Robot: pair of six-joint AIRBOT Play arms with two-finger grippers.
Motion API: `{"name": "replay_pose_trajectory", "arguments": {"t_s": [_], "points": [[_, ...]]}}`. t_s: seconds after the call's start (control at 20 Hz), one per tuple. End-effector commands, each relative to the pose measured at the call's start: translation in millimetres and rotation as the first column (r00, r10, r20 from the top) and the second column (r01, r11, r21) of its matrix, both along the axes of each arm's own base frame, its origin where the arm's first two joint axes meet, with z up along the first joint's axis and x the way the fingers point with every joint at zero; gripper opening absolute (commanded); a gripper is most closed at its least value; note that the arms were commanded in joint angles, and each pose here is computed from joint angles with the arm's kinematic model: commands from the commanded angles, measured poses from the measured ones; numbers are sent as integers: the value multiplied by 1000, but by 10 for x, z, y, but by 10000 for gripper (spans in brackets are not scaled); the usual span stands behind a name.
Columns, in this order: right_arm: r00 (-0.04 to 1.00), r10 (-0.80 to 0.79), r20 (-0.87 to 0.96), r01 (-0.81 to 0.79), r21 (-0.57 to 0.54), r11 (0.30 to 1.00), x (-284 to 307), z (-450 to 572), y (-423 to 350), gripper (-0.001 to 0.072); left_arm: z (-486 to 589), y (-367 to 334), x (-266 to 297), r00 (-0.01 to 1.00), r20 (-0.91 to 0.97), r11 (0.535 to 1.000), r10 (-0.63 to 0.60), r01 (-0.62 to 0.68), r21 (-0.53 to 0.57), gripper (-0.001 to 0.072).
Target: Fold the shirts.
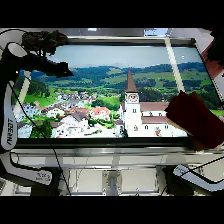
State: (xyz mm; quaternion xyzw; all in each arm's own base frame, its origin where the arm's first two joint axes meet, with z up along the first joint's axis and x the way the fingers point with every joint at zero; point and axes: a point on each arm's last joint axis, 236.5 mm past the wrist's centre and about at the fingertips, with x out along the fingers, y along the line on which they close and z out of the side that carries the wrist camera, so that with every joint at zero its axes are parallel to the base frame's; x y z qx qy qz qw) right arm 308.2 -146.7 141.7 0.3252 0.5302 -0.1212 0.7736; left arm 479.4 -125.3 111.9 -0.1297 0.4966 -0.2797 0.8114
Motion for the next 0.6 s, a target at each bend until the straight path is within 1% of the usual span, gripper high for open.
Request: {"name": "replay_pose_trajectory", "arguments": {"t_s": [0.0,0.05,0.1,0.2,0.25,0.4,0.45,0.55], "points": [[810,269,522,-350,62,935,991,781,1122,610,34,-206,-28,1000,2,999,-25,25,-22,18],[779,335,531,-397,3,918,1085,756,1322,610,32,-282,-56,999,1,999,-42,42,-22,18],[768,398,501,-428,-60,902,1144,660,1483,610,31,-359,-86,998,-1,998,-59,59,-22,18],[762,520,387,-475,-213,854,1159,419,1601,611,31,-439,-115,997,-1,997,-76,76,-22,18],[761,571,307,-498,-289,818,1128,294,1581,611,31,-443,-115,997,0,997,-77,77,-22,18],[786,609,111,-507,-449,736,1062,87,1358,611,22,-429,-107,997,2,997,-74,74,-14,18],[784,615,82,-510,-479,714,1060,75,1317,611,21,-427,-107,997,2,997,-74,74,-13,18],[783,618,74,-512,-486,708,1059,71,1315,611,21,-427,-105,997,3,997,-74,74,-13,18]]}}
